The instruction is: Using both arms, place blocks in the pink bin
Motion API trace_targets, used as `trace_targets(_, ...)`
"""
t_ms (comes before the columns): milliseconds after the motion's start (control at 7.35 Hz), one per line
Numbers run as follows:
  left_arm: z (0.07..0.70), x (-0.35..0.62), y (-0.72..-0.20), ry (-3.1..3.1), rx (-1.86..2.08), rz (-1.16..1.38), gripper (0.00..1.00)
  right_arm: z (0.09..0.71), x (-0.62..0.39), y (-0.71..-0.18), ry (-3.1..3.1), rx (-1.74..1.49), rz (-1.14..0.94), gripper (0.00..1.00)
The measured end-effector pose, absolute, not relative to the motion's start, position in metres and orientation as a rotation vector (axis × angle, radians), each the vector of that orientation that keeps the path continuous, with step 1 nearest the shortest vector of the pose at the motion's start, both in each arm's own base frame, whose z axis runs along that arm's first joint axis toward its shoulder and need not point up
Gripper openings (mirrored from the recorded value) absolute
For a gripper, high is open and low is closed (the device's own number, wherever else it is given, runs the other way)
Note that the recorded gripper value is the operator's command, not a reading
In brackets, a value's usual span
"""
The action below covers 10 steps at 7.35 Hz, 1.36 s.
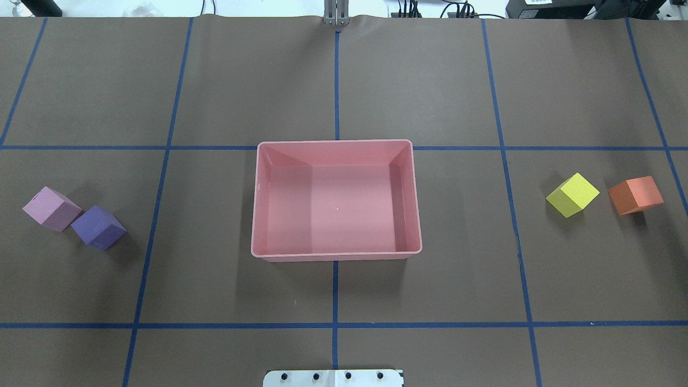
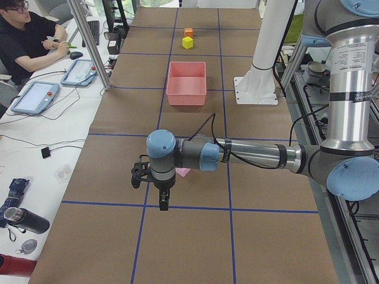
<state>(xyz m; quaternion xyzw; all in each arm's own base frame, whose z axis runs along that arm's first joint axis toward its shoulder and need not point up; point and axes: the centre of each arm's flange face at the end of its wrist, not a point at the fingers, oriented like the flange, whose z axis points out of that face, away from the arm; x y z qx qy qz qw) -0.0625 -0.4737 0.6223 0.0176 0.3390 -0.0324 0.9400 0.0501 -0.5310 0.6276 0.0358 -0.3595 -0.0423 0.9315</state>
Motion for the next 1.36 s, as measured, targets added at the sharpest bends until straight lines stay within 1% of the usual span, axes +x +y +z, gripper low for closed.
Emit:
trace_targets(544, 0.621, -0.061, -0.476, 0.694, 0.045, -0.063, 1.00, 0.623, 0.050, -0.533, -0.736, 0.083, -0.090, 1.00)
trace_targets(952, 0.614, -0.020, -0.488, 0.710, 0.097, 0.030, 1.00, 0.594, 0.049, -0.534, -0.734, 0.141, -0.098, 1.00)
trace_targets(1088, 0.603, -0.004, -0.495, 0.719, 0.124, 0.060, 1.00, 0.581, 0.044, -0.536, -0.734, 0.167, -0.109, 1.00)
trace_targets(1360, 0.561, 0.022, -0.520, 0.747, 0.180, 0.086, 1.00, 0.560, 0.023, -0.539, -0.747, 0.193, -0.154, 1.00)
